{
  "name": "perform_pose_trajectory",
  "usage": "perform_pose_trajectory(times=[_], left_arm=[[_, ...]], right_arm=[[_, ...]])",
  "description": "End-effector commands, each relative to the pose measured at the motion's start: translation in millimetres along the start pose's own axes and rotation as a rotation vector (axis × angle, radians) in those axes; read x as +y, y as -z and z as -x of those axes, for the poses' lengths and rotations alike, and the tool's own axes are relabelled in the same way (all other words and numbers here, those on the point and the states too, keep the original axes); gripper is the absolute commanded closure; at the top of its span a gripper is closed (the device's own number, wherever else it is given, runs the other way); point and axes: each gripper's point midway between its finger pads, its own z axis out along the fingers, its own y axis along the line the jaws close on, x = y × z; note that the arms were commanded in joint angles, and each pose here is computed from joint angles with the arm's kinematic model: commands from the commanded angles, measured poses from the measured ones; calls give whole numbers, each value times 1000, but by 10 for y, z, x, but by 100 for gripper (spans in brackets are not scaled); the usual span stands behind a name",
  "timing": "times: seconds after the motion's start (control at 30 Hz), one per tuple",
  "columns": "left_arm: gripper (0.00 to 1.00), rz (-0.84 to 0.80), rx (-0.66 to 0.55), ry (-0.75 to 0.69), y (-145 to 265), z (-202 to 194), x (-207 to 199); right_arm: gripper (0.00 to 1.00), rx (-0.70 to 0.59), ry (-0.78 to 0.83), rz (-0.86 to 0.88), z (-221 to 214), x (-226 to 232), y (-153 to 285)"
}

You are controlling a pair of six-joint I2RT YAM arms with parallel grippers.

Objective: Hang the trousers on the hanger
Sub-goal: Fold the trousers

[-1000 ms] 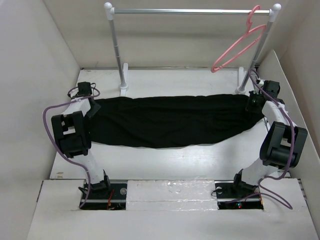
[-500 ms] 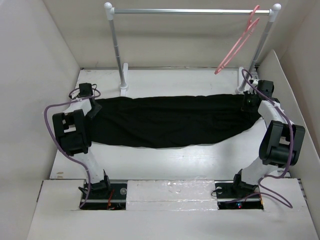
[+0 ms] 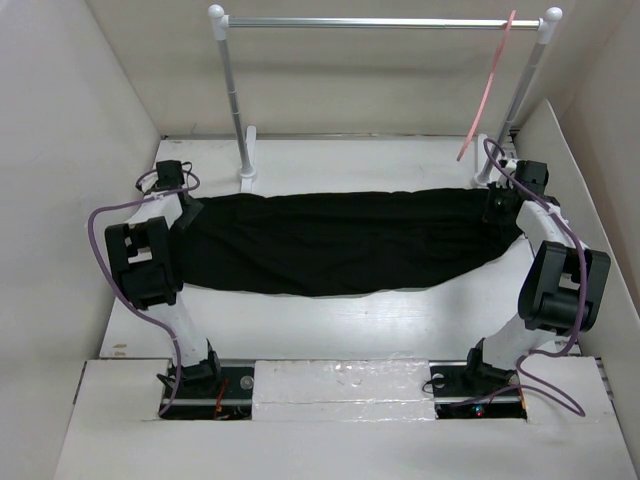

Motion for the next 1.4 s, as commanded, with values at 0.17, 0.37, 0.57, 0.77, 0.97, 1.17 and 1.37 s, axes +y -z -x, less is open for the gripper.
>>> perform_pose_trajectory(times=[0.17,0.37,0.57,0.77,0.97,1.17,1.37], left_arm=[[71,40,5,-11,-81,4,38],[89,64,-1,-14,-62,10,91],[100,66,-17,-10,56,46,126],[100,33,-56,-1,171,102,118],[100,-39,-21,-14,194,24,16],[70,1,65,-73,20,-147,69],[67,-21,69,-61,-65,-174,14]], right_arm=[[100,-48,19,10,121,29,-20],[100,-46,14,9,122,25,-35],[100,-46,11,10,127,26,-51],[100,-60,11,20,176,48,-26],[100,-61,13,28,167,60,-32],[100,-62,10,37,161,74,-59],[100,-59,26,50,152,148,-79]])
